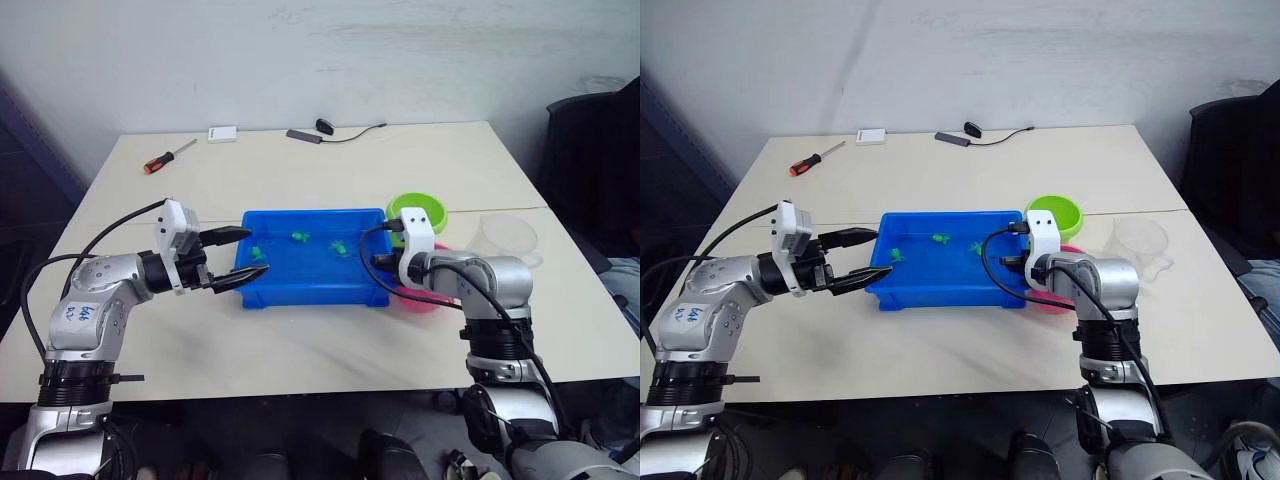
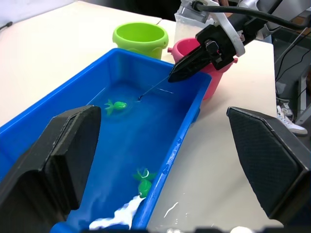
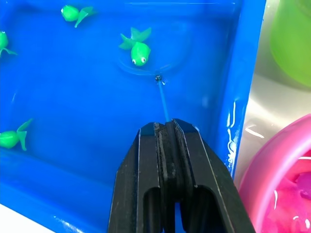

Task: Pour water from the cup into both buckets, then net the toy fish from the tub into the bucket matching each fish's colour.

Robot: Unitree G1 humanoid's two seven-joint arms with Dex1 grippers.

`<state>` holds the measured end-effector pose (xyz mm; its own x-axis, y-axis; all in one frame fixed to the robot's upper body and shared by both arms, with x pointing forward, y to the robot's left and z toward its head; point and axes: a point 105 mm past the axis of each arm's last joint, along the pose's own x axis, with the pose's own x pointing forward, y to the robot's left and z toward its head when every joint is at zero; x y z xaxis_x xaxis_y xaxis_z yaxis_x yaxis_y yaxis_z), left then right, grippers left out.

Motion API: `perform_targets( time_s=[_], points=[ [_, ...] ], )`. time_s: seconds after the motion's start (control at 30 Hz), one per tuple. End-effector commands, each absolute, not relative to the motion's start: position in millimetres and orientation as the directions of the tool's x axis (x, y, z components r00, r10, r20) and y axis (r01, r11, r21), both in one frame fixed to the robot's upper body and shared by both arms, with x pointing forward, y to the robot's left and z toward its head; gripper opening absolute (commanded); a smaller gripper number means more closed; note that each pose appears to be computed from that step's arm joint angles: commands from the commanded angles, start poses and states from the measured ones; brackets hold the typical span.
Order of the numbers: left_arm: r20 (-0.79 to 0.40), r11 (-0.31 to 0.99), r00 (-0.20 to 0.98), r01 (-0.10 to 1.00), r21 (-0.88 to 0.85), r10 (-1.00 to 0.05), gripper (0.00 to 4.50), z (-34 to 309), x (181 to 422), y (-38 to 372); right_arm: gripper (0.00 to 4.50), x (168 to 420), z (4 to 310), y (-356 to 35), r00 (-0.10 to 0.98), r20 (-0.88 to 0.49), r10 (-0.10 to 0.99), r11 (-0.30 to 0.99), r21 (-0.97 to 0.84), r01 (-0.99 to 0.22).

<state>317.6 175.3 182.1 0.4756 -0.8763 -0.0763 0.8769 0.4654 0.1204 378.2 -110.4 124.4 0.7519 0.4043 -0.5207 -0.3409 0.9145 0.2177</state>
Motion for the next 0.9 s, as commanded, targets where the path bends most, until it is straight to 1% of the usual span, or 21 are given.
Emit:
perform_targets(
  time_s=[0.03, 0.3, 0.5, 0.6, 0.7, 0.8, 0.9],
  points=[
    [-0.018, 0.472, 0.481, 0.866, 0.164, -0.876, 4.48, 192, 318, 178, 0.00, 372, 148, -109, 0.786, -0.444, 0.430, 0.903, 0.188, -0.387],
    [0.009, 0.440, 0.447, 0.878, 0.187, -0.895, 4.48, 196, 323, 172, 0.00, 347, 160, -107, 0.771, -0.398, 0.497, 0.866, 0.181, -0.466],
    [0.025, 0.411, 0.414, 0.891, 0.190, -0.910, 4.48, 200, 332, 164, 0.00, 336, 183, -118, 0.799, -0.303, 0.519, 0.854, 0.159, -0.495],
    [0.035, 0.398, 0.399, 0.896, 0.195, -0.916, 4.48, 203, 338, 159, 0.00, 336, 204, -138, 0.847, -0.229, 0.479, 0.877, 0.140, -0.459],
    [0.043, 0.380, 0.379, 0.903, 0.199, -0.924, 4.48, 204, 342, 156, 0.00, 337, 218, -163, 0.897, -0.186, 0.402, 0.915, 0.111, -0.387],
    [0.051, 0.358, 0.355, 0.911, 0.206, -0.933, 4.48, 206, 347, 151, 0.00, 339, 225, -182, 0.926, -0.174, 0.336, 0.942, 0.076, -0.327],
    [0.055, 0.342, 0.338, 0.915, 0.213, -0.939, 4.48, 208, 351, 146, 0.00, 343, 225, -194, 0.943, -0.188, 0.274, 0.961, 0.015, -0.277]
  ],
)
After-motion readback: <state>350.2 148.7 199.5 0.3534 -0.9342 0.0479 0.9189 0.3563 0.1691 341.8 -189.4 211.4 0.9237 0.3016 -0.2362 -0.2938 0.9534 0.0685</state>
